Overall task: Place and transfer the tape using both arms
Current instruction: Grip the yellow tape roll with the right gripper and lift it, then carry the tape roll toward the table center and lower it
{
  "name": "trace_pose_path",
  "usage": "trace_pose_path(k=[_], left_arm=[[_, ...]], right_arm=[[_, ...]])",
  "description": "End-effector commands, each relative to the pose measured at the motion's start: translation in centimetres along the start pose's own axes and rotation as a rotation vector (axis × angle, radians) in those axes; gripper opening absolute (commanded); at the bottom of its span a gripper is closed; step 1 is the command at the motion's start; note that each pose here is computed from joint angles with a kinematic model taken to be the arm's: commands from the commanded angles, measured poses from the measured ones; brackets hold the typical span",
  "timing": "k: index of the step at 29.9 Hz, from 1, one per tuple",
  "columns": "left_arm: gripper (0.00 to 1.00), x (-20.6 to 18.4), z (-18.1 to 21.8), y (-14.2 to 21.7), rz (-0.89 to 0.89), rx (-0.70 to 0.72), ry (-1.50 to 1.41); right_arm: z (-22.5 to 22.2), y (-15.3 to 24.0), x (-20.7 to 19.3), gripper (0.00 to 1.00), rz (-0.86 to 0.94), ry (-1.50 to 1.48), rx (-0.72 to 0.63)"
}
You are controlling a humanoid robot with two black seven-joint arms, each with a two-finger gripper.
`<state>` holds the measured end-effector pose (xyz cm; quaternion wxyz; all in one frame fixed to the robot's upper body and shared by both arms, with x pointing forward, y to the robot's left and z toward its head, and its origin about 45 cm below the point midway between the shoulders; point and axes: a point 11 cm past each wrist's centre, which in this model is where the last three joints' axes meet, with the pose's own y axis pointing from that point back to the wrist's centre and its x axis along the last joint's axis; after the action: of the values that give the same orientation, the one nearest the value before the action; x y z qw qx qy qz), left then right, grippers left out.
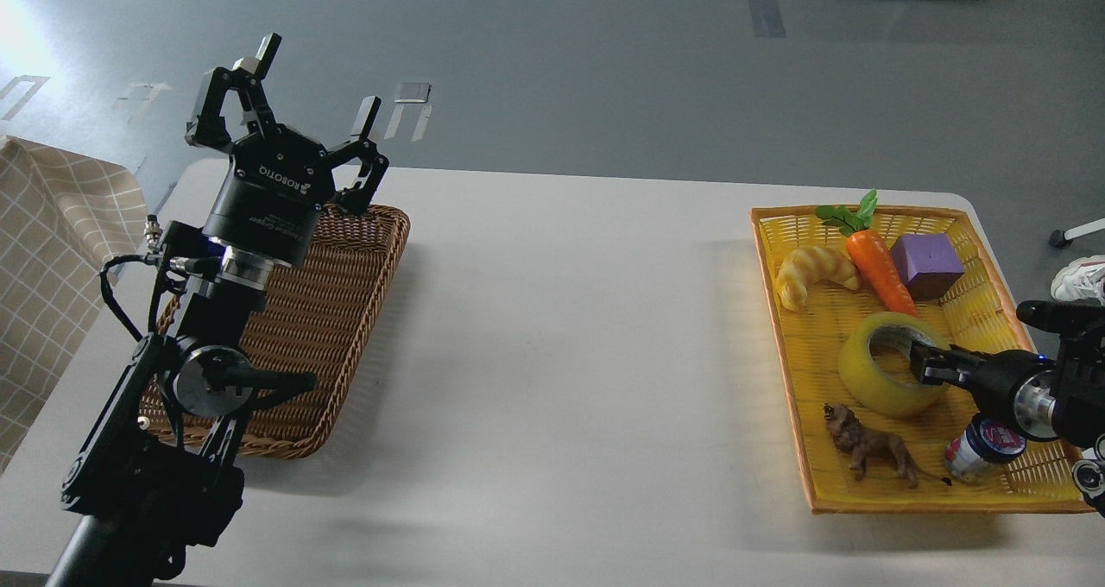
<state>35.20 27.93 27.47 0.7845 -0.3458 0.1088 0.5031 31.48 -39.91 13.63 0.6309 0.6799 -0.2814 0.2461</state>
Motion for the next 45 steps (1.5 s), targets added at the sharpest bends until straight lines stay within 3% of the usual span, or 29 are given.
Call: trace_pose_path(k=[1,14,20,24,29,34,36,45], left_arm=[[0.98,0.0,0.0,0.0,0.001,0.002,0.000],[0.98,0.1,-0.1,0.1,0.003,0.003,0.000],[0.98,0.1,0.0,0.1,0.003,0.002,-0.001],[0.98,0.2,-0.1,0.2,0.007,0.004,0.001],[0.98,0.2,-0.3,0.3,0.009,0.008,0.005],[0.98,0.1,-0.4,0.2,0.006,0.011,0.003],[0.98,0.1,-0.4,0.3,0.005,0.012,0.000],[0.98,0.3,-0.6,0.8,0.016,0.018,0.000]], right_arm=[[-0.2,0.0,0.0,0.38,-0.019,-0.020,0.012],[-0.3,0.4,0.4,0.20,-0.035,-0.057,0.036],[0.4,0.9,0.9,0.17,-0.031,-0.091,0.039],[0.6,2.2,3.6,0.16,0.030,-0.114,0.056],[0.1,4.0,10.4,0.16,0.176,-0.115,0.089],[-2.5,5.8,17.5,0.16,0.328,-0.079,0.136],[-3.9,5.6,18.5,0.16,0.347,-0.080,0.158],[-14.7,2.9,18.3,0.16,0.281,0.072,0.319]])
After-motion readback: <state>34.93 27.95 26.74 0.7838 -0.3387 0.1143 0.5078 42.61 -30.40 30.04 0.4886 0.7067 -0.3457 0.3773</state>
